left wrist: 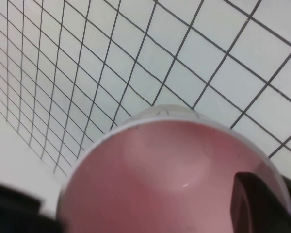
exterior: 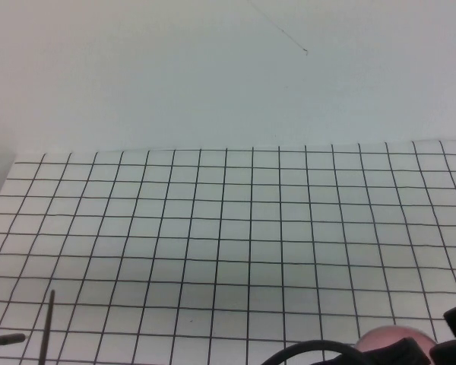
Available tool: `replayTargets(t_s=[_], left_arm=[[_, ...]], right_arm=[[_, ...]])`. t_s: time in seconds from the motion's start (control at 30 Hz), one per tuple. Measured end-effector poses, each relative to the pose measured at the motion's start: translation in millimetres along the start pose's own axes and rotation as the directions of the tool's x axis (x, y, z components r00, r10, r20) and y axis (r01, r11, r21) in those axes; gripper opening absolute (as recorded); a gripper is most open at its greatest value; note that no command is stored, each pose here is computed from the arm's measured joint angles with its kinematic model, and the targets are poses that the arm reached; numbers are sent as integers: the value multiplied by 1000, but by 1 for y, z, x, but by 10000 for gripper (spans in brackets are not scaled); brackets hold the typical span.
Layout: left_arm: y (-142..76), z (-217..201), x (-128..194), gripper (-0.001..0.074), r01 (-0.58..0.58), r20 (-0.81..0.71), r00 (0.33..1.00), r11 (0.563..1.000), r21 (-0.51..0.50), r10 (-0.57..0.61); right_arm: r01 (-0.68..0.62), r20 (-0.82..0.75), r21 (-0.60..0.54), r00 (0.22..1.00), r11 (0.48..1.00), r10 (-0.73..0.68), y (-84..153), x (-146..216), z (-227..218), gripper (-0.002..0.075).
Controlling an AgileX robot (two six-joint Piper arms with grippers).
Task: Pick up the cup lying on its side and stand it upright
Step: Stand the fallen cup upright
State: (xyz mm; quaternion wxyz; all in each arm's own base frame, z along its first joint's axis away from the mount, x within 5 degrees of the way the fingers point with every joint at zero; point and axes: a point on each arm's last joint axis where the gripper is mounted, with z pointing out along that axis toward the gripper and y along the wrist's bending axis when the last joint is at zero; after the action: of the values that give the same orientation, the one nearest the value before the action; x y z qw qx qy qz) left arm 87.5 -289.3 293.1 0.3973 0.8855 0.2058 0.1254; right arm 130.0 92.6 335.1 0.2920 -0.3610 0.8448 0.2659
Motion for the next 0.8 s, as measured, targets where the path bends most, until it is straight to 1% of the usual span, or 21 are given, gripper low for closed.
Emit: replayTargets(t_s=[0.1,0.17,0.23,0.3,0.4,0.47,0.53,0.6,0.67,0.73,0.8], left_arm=[[0,0,0,1,34,-1,999,999,2,-34],[-1,0,1,1,37,-6,999,999,8,-37],[-1,0,1,1,37,-6,999,999,8,-37],[-1,0,1,1,37,-6,999,999,8,-37],[-1,0,1,1,65,-6,998,998,8,-65],[-1,0,0,1,94,-5,996,996,6,-94],[-1,0,0,1,122,-5,993,993,6,-122],[0,0,0,1,127,-5,992,992,4,-127],[0,0,0,3,127,1,992,992,-4,-127],[2,0,-1,13,120,8,993,993,-16,-120],[3,0,-2,50,138,22,990,990,-31,-138]], right_arm=[[52,-58,-28,997,998,-53,3,-1,11,353],[84,-75,-8,994,996,-84,4,-2,14,352],[100,-48,14,994,995,-99,5,-5,16,352],[116,-40,12,992,993,-116,7,-8,20,352],[142,-96,2,985,990,-141,5,-7,31,351],[156,-136,28,979,987,-151,1,-7,37,349],[158,-143,57,979,986,-148,-3,-8,41,349],[179,-141,76,976,981,-167,-4,-9,42,340],[181,-136,78,976,980,-169,-4,-11,43,304],[199,-150,68,971,978,-187,-4,-10,44,227],[213,-160,61,966,975,-201,-4,-9,45,148]])
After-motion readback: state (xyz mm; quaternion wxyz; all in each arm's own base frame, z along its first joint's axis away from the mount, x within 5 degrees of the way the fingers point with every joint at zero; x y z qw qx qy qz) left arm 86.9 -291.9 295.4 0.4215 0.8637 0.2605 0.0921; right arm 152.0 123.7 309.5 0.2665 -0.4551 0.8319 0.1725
